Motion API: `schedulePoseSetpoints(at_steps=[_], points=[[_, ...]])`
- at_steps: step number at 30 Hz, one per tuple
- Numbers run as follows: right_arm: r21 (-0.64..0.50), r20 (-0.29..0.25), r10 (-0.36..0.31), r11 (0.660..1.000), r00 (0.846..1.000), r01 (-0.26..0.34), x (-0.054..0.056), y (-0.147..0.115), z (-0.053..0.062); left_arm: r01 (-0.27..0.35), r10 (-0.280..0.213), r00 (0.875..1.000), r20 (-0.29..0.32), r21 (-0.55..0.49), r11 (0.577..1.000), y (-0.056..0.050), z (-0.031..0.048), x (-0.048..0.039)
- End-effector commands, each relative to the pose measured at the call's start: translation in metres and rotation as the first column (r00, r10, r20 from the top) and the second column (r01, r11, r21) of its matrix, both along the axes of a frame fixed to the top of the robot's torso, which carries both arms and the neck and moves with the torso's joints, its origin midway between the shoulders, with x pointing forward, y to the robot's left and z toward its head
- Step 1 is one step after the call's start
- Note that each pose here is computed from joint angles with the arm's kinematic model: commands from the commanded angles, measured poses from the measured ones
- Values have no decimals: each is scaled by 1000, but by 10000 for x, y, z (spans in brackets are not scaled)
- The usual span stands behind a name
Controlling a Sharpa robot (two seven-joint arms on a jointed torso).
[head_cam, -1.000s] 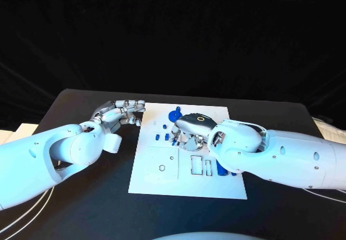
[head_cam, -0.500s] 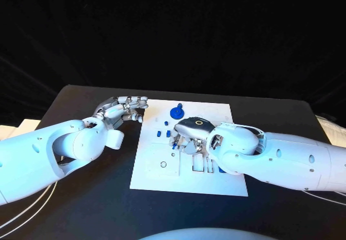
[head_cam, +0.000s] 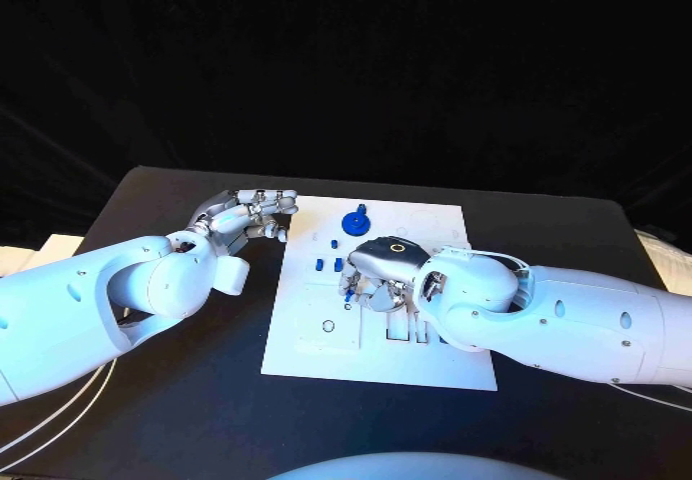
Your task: Assemble the parts on the task board
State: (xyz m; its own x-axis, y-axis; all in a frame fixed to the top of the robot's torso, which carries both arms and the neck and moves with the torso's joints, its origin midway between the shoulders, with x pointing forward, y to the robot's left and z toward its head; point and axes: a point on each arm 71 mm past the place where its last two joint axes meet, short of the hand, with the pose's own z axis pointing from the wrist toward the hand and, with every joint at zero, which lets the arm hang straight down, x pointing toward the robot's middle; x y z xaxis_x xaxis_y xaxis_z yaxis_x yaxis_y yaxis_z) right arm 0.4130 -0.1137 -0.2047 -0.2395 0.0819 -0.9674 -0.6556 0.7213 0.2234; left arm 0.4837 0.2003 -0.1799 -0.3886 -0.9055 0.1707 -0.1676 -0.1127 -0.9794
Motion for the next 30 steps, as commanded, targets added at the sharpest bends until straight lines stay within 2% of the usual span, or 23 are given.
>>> schedulePoseSetpoints(at_steps=[1,11,30], points=[[-17,-9,31,999,999,-31,-25,24,-18,18,-18,1000,8,-3,1000,-23,9,-6],[-30,-32,39,999,999,-40,-30,31,-58,18,-18,1000,8,-2,1000,-20,8,-4],[-64,-26,16,998,1000,-18,-15,31,-93,21,-21,1000,7,-3,1000,-19,8,-5]])
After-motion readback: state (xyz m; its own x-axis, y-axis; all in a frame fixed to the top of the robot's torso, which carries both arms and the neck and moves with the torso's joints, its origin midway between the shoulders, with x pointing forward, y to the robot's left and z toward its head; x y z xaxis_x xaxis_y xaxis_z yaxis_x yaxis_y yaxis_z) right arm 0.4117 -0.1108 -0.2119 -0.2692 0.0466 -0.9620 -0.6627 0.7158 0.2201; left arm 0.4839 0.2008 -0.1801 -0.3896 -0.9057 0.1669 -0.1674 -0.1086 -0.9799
